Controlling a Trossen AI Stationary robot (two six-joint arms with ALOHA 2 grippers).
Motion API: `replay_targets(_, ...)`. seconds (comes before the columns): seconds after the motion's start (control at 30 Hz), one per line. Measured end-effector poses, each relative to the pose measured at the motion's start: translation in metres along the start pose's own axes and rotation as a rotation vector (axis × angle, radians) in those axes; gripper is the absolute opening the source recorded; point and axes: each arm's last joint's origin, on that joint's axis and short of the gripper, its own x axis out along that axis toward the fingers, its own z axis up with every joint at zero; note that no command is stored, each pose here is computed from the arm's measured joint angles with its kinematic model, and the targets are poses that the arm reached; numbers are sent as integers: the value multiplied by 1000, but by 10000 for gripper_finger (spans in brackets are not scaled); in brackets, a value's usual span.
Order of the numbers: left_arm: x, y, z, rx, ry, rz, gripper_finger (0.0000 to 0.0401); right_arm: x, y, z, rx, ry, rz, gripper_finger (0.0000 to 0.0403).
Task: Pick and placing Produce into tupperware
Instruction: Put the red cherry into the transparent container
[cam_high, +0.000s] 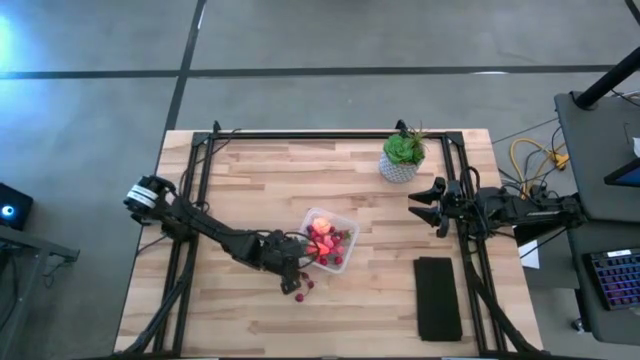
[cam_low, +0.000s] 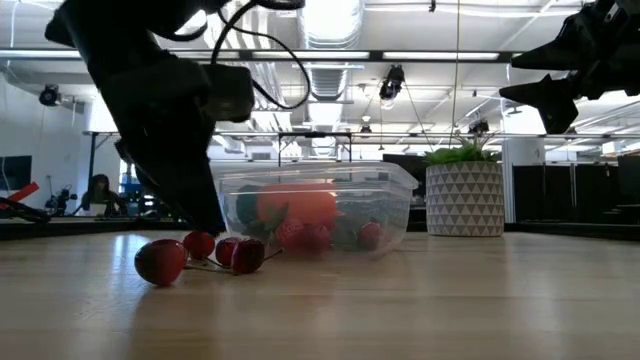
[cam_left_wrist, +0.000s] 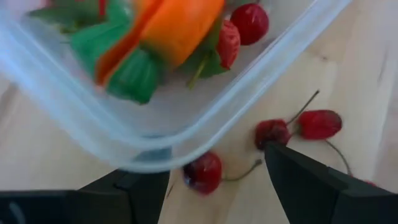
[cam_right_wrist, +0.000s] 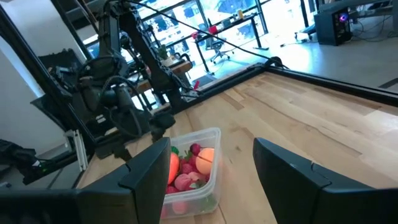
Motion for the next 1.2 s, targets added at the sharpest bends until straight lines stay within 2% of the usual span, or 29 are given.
replay_targets(0.2, 13, 1, -6, 18, 40, 25, 242, 1, 0, -1, -2, 8, -3, 221)
replay_targets(0.33, 15, 2, -7, 26, 44, 35, 225, 2, 0, -1, -3, 14, -6, 221)
replay_targets(0.83, 10, 6, -9, 78, 57, 47, 92, 2, 0, -1, -5, 19, -8, 221)
replay_targets(0.97, -6, 7, -12, 88, 157, 4, 74, 2, 0, -1, -5, 18, -8, 221)
replay_targets(1.07, -26, 6, -13, 90, 204, -72, 74, 2, 0, -1, -5, 18, -8, 221)
replay_targets(1.13, -42, 5, -10, 89, 178, -114, 78, 2, 0, -1, -5, 18, -8, 221)
replay_targets(1.2, -62, 2, 0, 79, 88, -160, 82, 2, 0, -1, -5, 18, -8, 221)
